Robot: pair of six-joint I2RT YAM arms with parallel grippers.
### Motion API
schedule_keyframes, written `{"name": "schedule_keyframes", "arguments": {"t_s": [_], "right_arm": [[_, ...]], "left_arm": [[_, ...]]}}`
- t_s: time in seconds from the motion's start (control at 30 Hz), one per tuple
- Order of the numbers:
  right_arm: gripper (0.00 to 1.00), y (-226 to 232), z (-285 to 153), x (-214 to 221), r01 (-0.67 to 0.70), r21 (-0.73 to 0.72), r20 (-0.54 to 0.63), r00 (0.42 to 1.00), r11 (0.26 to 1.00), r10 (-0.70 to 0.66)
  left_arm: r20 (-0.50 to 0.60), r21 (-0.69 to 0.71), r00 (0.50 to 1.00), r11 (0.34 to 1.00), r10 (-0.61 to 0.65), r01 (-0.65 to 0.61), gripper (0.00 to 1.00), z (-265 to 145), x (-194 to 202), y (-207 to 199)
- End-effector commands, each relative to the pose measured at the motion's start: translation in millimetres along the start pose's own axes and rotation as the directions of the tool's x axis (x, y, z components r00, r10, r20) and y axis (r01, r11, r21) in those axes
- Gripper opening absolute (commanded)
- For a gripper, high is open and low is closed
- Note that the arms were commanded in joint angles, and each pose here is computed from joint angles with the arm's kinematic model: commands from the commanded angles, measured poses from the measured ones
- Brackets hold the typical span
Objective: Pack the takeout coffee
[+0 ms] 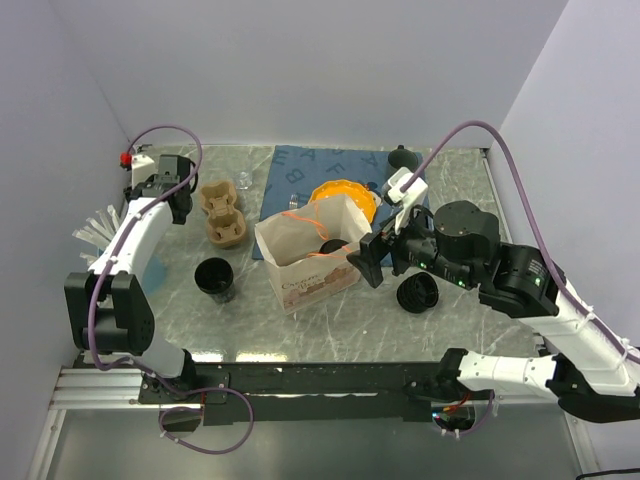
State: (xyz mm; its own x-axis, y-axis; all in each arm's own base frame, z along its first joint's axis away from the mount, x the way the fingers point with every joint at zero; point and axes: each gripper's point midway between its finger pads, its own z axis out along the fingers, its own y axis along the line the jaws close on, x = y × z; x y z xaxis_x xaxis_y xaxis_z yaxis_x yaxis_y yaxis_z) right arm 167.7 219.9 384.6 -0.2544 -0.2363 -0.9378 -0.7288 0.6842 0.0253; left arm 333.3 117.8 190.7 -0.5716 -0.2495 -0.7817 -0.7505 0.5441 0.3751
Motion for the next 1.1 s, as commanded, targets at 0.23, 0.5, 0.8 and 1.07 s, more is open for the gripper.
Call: {"name": "schedule_keyframes", "arguments": {"t_s": [0.23,0.5,0.8,1.07], "right_arm": [[1.0,-9.6,-19.7,-13.8,0.015,0.026,0.07,0.997,1.0,-0.017],[1.0,-11.7,-30.2,-27.7,0.061,0.024,0.107,0.992,0.998,-0.063],[1.0,-21.5,-35.7,-34.7,-0.016,0.086,0.116,0.993,0.996,0.005],[1.0,-35.0,-42.5,-35.0,0.011,0.157,0.087,0.996,0.988,-0.025]], "left_arm": [[0.039,-0.005,0.994,0.995,-0.101,0.101,0.09,-36.8,-51.0,35.6],[0.107,0.155,0.957,0.955,-0.27,0.252,0.01,-85.6,-89.7,72.9],[0.144,0.733,0.851,0.632,-0.506,0.251,0.01,-208.4,-176.8,75.7],[0.016,1.0,0.89,-0.012,-0.456,-0.024,0.01,-357.2,-198.5,48.3]]}}
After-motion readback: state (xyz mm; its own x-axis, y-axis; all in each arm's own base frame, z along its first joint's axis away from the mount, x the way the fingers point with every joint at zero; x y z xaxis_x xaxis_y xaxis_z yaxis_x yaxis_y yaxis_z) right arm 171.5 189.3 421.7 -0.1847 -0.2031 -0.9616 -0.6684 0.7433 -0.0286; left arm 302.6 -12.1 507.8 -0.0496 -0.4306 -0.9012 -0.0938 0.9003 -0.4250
